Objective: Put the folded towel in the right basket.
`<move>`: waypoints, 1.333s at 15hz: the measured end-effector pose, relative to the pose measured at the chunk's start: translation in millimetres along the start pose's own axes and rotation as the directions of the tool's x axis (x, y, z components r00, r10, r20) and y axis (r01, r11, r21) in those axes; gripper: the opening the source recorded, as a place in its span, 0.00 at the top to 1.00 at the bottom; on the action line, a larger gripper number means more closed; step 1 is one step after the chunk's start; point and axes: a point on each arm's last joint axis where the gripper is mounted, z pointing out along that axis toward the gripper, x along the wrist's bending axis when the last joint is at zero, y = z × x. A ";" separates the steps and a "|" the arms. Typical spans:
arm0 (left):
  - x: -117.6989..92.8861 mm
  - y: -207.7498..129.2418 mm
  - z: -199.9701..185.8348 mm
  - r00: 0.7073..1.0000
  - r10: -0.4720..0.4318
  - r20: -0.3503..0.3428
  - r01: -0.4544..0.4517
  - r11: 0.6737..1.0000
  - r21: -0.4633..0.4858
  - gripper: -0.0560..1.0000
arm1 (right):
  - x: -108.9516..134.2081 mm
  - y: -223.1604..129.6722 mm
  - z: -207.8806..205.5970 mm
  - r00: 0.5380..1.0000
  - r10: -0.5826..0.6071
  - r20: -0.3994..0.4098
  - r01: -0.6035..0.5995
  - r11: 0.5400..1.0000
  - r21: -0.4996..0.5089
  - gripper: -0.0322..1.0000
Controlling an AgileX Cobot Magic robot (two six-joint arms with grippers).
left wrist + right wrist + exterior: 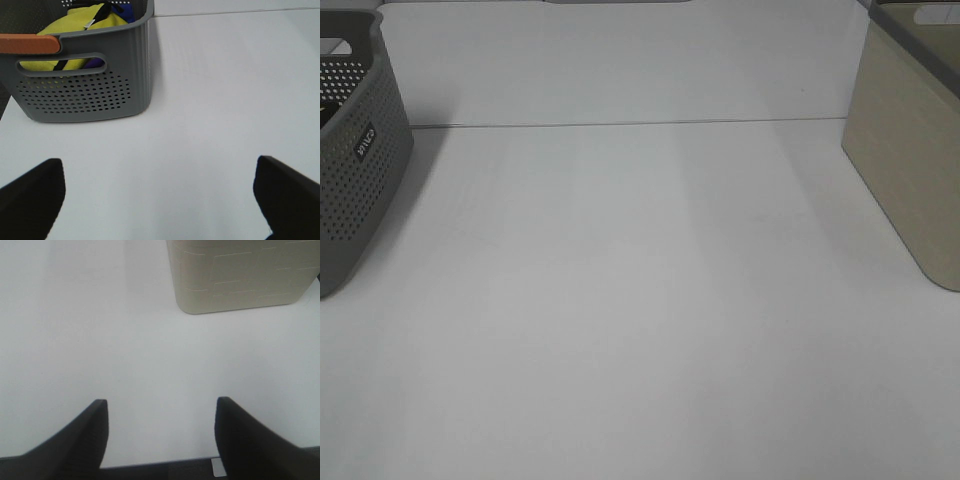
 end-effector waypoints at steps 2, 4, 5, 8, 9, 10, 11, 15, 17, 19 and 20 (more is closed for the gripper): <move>0.0 0.0 0.0 1.000 0.000 0.000 0.000 1.000 0.000 0.03 | 0.0 0.1 0.0 1.000 0.000 0.000 0.000 1.000 -0.001 0.39; 0.0 0.0 0.0 1.000 0.000 0.000 0.000 1.000 0.000 0.03 | 0.0 0.1 0.0 1.000 0.000 0.000 0.000 1.000 -0.001 0.39; 0.0 0.0 0.0 1.000 0.000 0.000 0.000 1.000 0.000 0.03 | 0.0 0.1 0.0 1.000 0.000 0.000 0.000 1.000 -0.001 0.39; 0.0 0.0 0.0 1.000 0.000 0.000 0.000 1.000 0.000 0.03 | 0.0 0.0 -0.1 1.000 0.000 0.000 0.000 1.000 -0.002 0.39; 0.0 0.0 0.0 1.000 0.000 0.000 0.000 1.000 0.000 0.03 | 0.1 -0.7 -1.8 1.000 -0.001 0.000 0.001 1.000 -0.016 0.39; 0.0 0.0 0.0 1.000 0.000 0.000 0.000 1.000 0.000 0.03 | 0.2 -2.2 -4.4 1.000 -0.002 0.000 0.002 0.999 -0.037 0.39; 0.0 0.0 0.0 1.000 0.000 0.000 0.000 1.000 0.000 0.03 | 0.4 -4.5 -8.0 1.000 -0.004 -0.001 0.004 0.998 -0.064 0.39; 0.0 0.0 0.0 1.000 0.000 0.000 0.000 1.000 0.000 0.03 | 1.0 -13.4 -19.9 1.000 -0.009 -0.002 0.009 0.987 -0.158 0.39; 0.0 0.0 0.0 1.000 0.000 0.000 0.000 1.000 0.000 0.03 | 1.1 -15.1 -22.1 1.000 -0.010 -0.002 0.010 0.984 -0.176 0.39; 0.0 0.0 0.0 1.000 0.000 0.000 0.000 1.000 0.000 0.03 | 1.1 -15.2 -22.2 1.000 -0.011 -0.002 0.010 0.984 -0.177 0.39; 0.0 0.0 0.0 1.000 0.000 0.000 0.000 1.000 0.000 0.03 | 1.1 -15.2 -22.2 1.000 -0.010 -0.002 0.009 0.984 -0.177 0.39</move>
